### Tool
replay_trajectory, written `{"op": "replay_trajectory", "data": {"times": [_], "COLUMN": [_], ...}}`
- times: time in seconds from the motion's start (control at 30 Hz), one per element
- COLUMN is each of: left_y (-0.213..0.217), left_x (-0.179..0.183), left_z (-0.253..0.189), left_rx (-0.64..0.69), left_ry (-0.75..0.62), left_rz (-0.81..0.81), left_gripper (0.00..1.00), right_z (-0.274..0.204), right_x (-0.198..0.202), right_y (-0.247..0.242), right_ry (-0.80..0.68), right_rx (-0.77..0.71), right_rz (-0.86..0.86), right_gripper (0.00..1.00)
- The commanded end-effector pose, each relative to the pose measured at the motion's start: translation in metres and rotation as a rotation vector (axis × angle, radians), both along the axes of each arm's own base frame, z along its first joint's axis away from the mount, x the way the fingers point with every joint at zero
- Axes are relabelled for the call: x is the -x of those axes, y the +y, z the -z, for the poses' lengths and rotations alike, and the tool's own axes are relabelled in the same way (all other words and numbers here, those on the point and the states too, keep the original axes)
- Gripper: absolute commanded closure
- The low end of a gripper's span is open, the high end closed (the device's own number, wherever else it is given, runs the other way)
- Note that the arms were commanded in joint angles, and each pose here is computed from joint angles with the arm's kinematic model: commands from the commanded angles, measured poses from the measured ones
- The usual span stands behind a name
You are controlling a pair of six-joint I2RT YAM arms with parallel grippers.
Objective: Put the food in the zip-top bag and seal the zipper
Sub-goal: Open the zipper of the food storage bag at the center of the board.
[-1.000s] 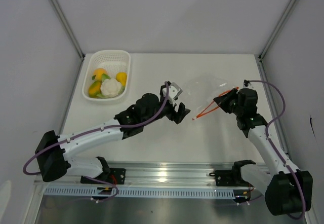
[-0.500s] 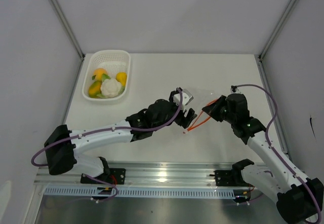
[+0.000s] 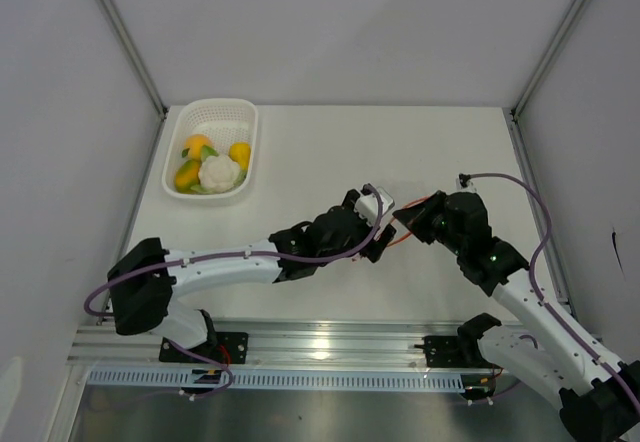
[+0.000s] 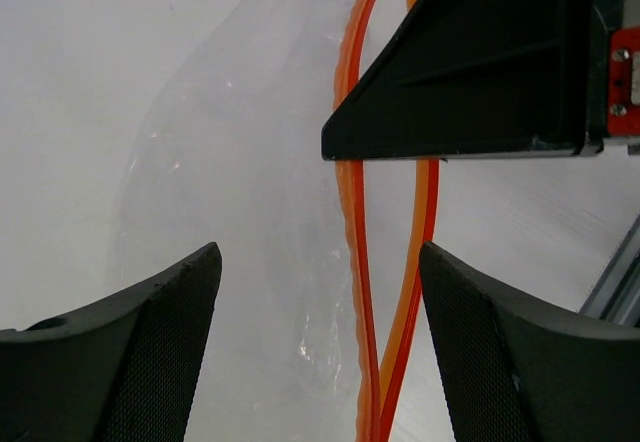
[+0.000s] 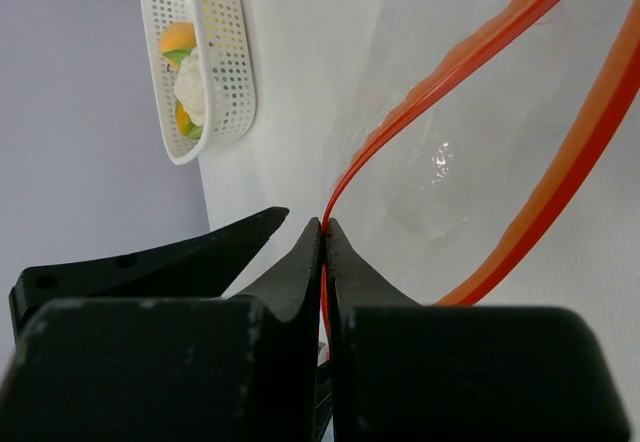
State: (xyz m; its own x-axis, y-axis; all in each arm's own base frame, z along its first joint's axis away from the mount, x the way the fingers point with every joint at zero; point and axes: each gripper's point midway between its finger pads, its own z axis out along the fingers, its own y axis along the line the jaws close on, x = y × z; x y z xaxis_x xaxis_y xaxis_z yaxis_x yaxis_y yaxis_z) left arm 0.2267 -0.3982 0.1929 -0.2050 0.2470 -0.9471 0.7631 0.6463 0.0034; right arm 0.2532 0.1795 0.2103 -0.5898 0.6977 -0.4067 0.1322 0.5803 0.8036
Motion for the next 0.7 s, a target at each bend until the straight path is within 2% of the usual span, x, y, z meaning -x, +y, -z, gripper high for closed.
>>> {"op": "replay_trajectory", "data": {"times": [0.0, 0.1, 0.2, 0.23, 0.3, 0.33, 0.37, 0.4, 0.43, 0.53, 0.67], "left_y": [-0.011, -0.012, -0.013, -0.011, -0.012, -0.011, -0.01, -0.011, -0.01, -0.008, -0.006], "left_x": [-0.006, -0.01, -0.014, -0.018, -0.02, -0.024, -0.026, -0.025, -0.029, -0.033, -0.037], "left_z": [-0.023, -0.012, -0.005, -0.004, -0.005, -0.006, -0.006, -0.006, -0.011, -0.017, -0.019], "left_rx": [0.064, 0.032, 0.007, 0.005, 0.016, 0.022, 0.033, 0.035, 0.051, 0.074, 0.077], "left_ry": [-0.004, 0.028, 0.054, 0.061, 0.092, 0.103, 0.12, 0.134, 0.139, 0.15, 0.183], "left_rz": [-0.03, -0.063, -0.081, -0.095, -0.097, -0.106, -0.112, -0.1, -0.104, -0.108, -0.126], "left_gripper": [0.18, 0.22, 0.47, 0.61, 0.74, 0.86, 0.9, 0.94, 0.99, 0.99, 1.0], "right_z": [-0.021, -0.024, -0.024, -0.024, -0.023, -0.022, -0.021, -0.017, -0.022, -0.023, -0.03], "right_x": [-0.004, 0.001, 0.005, 0.006, 0.009, 0.01, 0.011, 0.014, 0.014, 0.019, 0.025], "right_y": [0.002, 0.005, 0.006, 0.005, 0.004, 0.002, 0.001, -0.002, -0.004, -0.011, -0.025], "right_ry": [-0.049, -0.058, -0.072, -0.076, -0.077, -0.088, -0.086, -0.07, -0.091, -0.096, -0.113], "right_rx": [-0.054, -0.049, -0.023, -0.013, 0.022, 0.059, 0.079, 0.106, 0.143, 0.24, 0.337], "right_rz": [0.03, 0.012, -0.01, -0.016, -0.033, -0.049, -0.057, -0.066, -0.084, -0.122, -0.132], "right_gripper": [1.0, 1.0, 1.0, 1.0, 1.0, 0.97, 0.94, 0.89, 0.74, 0.45, 0.3]}}
